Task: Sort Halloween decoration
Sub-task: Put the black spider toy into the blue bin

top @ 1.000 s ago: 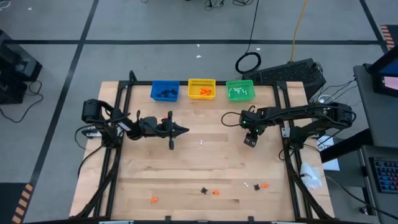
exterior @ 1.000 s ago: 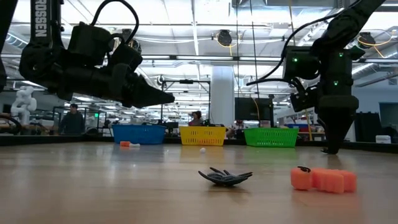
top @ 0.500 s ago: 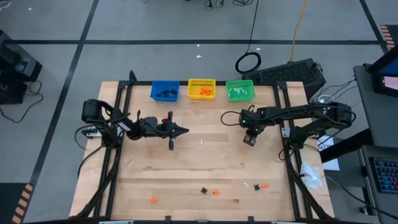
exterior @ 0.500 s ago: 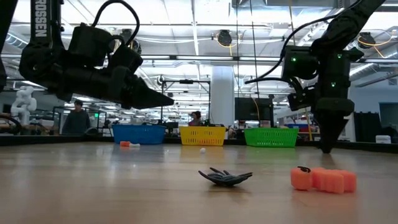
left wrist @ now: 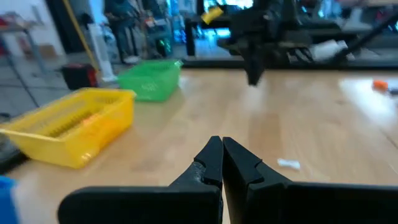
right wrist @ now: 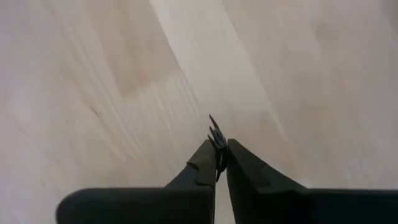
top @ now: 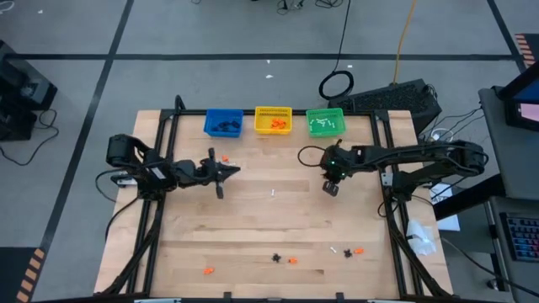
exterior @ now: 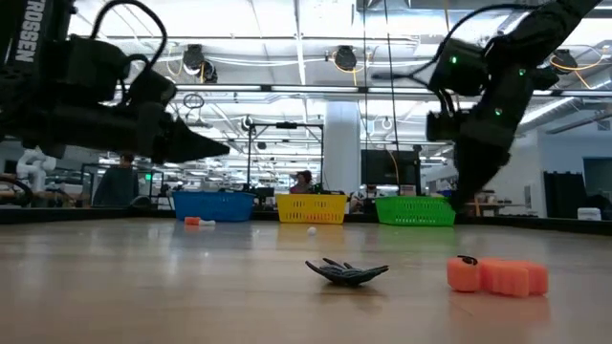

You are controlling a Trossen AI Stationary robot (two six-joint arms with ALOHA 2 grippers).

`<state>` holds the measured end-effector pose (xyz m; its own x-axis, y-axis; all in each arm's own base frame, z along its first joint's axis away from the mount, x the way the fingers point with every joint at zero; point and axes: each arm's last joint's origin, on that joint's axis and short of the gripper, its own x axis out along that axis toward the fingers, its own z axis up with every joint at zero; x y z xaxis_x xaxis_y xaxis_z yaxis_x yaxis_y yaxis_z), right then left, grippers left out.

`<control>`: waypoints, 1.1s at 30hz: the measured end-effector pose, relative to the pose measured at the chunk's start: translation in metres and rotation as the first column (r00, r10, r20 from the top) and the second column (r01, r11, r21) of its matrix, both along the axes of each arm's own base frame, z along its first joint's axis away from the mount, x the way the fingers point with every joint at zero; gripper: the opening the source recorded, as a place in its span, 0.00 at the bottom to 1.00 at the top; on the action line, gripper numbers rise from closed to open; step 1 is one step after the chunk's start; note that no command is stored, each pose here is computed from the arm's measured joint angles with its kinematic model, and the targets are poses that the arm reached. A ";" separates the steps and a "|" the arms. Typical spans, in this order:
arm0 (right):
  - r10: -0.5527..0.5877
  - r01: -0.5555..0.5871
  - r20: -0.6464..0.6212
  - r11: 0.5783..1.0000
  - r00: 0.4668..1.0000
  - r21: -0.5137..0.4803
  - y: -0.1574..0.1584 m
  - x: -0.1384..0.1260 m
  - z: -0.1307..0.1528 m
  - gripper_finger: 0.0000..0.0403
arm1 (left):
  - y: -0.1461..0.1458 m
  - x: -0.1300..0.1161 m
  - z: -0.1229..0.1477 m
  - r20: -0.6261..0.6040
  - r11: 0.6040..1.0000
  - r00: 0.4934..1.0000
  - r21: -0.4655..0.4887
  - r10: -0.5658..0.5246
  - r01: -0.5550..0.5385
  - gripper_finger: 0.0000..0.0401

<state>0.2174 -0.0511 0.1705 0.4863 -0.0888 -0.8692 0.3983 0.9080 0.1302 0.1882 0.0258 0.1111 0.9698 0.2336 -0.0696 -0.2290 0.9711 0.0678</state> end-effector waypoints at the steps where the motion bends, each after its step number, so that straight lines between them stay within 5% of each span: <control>1: 0.007 -0.006 0.041 1.000 0.999 -0.010 0.001 0.004 0.002 0.01 | 0.000 -0.003 0.001 0.010 1.000 1.000 0.002 0.013 -0.013 0.00; 7: 0.013 0.020 0.269 0.993 0.963 -0.120 0.004 0.033 0.008 0.02 | 0.001 -0.013 0.006 0.010 0.997 0.997 0.014 0.073 -0.073 0.00; 15: 0.020 0.106 0.562 0.976 0.827 -0.191 -0.007 0.081 0.003 0.02 | 0.000 -0.017 0.010 -0.042 0.997 0.996 0.030 0.076 -0.075 0.00; 22: 0.041 0.118 0.560 0.963 0.827 -0.244 -0.031 0.141 0.010 0.02 | 0.001 -0.020 0.014 -0.048 0.993 0.992 0.041 0.116 -0.114 0.00; 33: -0.035 0.168 0.437 0.948 0.899 -0.270 -0.108 0.230 0.046 0.02 | 0.001 -0.021 0.012 -0.081 0.995 0.992 0.036 0.096 -0.093 0.00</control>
<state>0.4478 -0.1588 0.2163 0.7745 -0.3756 -0.5089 0.4577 0.8882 0.0410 0.1677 0.0264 0.1228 0.9345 0.3276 -0.1395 -0.3122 0.9422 0.1215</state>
